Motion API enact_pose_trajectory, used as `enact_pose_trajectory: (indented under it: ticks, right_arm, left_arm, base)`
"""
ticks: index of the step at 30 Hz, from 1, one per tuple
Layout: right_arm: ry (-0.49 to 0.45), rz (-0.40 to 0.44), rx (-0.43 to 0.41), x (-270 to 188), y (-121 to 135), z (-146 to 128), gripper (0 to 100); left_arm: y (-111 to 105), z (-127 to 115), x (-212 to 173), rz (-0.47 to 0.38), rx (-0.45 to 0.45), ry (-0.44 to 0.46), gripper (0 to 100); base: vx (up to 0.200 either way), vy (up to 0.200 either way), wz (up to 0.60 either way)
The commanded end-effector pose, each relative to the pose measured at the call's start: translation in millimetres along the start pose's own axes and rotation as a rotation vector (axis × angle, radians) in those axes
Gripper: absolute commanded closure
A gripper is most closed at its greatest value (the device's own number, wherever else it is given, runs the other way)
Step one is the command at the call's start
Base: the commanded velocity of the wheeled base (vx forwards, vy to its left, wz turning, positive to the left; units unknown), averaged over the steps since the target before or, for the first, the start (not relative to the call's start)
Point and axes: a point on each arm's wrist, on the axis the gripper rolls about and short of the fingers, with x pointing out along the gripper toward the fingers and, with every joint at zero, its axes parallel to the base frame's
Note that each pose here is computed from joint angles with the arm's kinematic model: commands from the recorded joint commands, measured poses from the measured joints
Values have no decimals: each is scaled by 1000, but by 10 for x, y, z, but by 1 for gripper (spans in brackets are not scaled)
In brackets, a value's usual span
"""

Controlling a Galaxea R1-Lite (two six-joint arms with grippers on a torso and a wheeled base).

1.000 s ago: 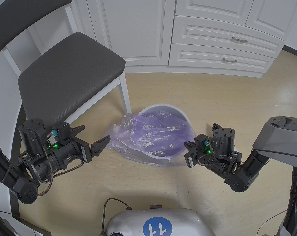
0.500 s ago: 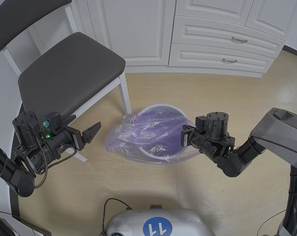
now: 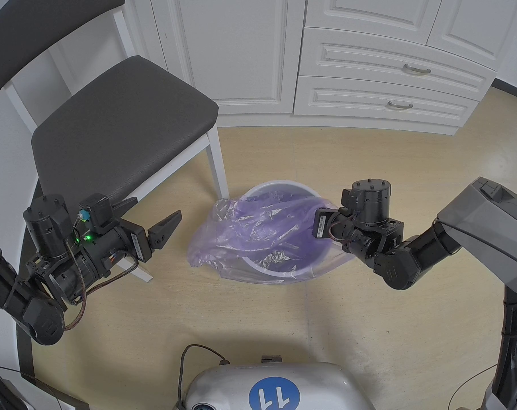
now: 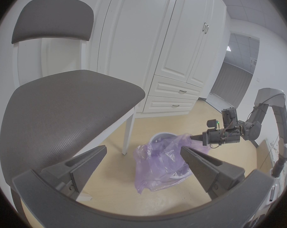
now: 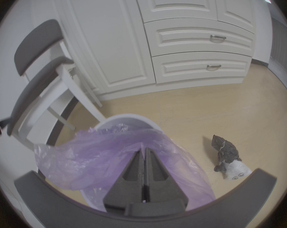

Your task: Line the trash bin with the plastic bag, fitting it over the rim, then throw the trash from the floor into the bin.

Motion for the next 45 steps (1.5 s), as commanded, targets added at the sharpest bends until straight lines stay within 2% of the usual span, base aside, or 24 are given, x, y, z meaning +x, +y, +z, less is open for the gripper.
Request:
enact_pose_trajectory:
  ticks: [1,6,10,14,17,24,31,36,45]
  right_arm:
    - [-53,25,105,43,122,135,100]
    - [-102,24,226,198,261,162,100]
    - [-119,23,314,358,356,78,100]
    - [-145,4,353,470,392,43,100]
    - [-206,-31,390,567,396,113,100]
    - [-293,-32,496,625,378,310,100]
    - [-327,-39,517,642,356,385,100]
    - [-343,-54,521,639,312,427,100]
    - [-385,-51,530,668,251,485,100]
  left_arm:
    - [-47,-71,51,-19,-2,23,0]
    - [-122,-140,92,-47,-1,24,0]
    - [-212,-270,165,-81,0,28,0]
    - [-262,-365,248,-51,8,-1,0]
    - [-318,-427,310,-20,8,2,0]
    - [-471,-575,358,-69,10,51,0]
    - [-564,-800,466,-86,15,113,0]
    - [-550,-772,505,-14,11,93,0]
    - [-551,-676,486,-9,15,62,0]
  base:
    - [0,0,0]
    - [0,0,0]
    - [0,0,0]
    - [0,0,0]
    - [0,0,0]
    - [0,0,0]
    - [0,0,0]
    - [0,0,0]
    - [0,0,0]
